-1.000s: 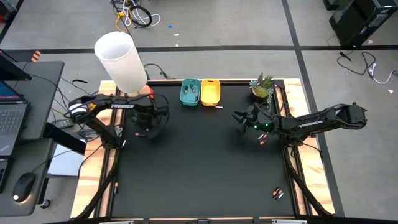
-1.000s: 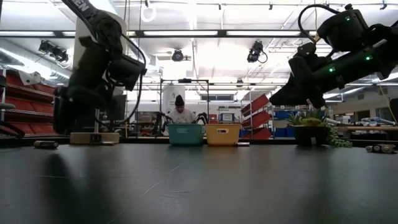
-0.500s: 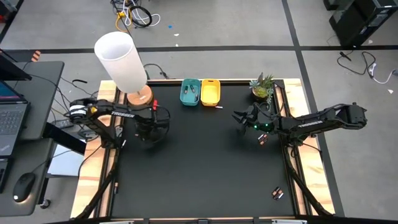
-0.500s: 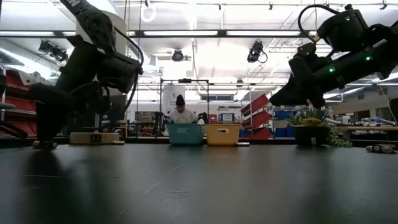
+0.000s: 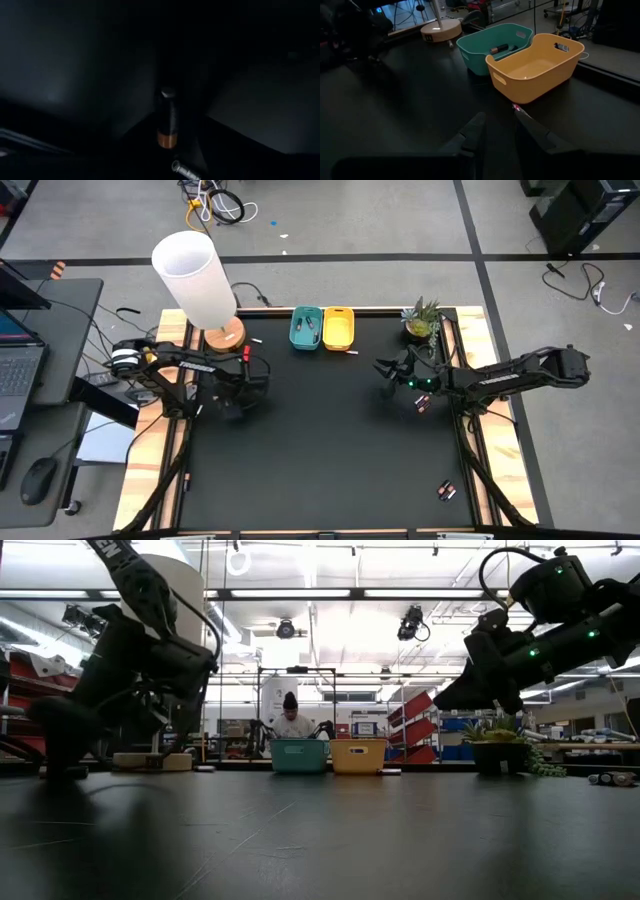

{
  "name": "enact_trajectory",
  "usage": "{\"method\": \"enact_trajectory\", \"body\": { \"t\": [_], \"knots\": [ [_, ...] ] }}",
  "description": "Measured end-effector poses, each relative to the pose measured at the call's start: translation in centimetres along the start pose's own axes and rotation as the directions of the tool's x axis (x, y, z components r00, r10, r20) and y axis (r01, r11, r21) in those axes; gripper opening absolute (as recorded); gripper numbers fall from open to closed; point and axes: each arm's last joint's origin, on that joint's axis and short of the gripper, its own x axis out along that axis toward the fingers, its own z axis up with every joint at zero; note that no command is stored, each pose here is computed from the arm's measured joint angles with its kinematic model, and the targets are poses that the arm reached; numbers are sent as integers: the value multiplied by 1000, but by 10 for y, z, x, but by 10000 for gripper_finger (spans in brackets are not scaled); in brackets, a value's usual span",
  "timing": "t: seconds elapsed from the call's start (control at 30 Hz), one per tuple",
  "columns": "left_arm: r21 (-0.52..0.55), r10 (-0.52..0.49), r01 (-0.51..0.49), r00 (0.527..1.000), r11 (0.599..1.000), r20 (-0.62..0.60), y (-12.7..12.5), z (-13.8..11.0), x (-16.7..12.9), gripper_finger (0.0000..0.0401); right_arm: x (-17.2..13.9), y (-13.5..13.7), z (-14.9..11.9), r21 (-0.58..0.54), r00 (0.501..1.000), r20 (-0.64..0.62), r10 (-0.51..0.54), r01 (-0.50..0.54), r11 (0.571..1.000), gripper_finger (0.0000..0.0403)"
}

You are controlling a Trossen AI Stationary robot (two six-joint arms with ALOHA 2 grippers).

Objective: Sort batteries
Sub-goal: Put the gold black battery into the blue bin

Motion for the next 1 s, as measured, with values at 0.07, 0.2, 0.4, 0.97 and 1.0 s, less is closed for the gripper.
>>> {"method": "enact_trajectory", "body": {
  "t": [0.07, 0.2, 0.4, 0.97, 1.0],
  "knots": [
    [-23, -10, 11, 1000, 1000, 20, -1, 2, 0, 115, 0, 0, 0, 0, 1000, 0, 0, 0, 1000, 87],
    [-35, -16, 17, 999, 999, 40, -1, 5, 0, 59, 0, 0, 0, -1, 1000, -2, 0, 0, 1000, 87],
    [-133, -13, 17, 999, 991, 30, -1, 4, 0, 56, 0, 0, -1, -3, 1000, -6, -2, 2, 1000, 87],
    [-118, -73, 127, 921, 985, 383, -6, 46, -55, 62, 0, 0, -1, -11, 1000, -7, -2, 2, 1000, 87],
    [-118, -79, 140, 905, 983, 417, -5, 50, -60, 62, 0, 0, -1, -11, 1000, -7, -2, 2, 1000, 87]
  ]
}}
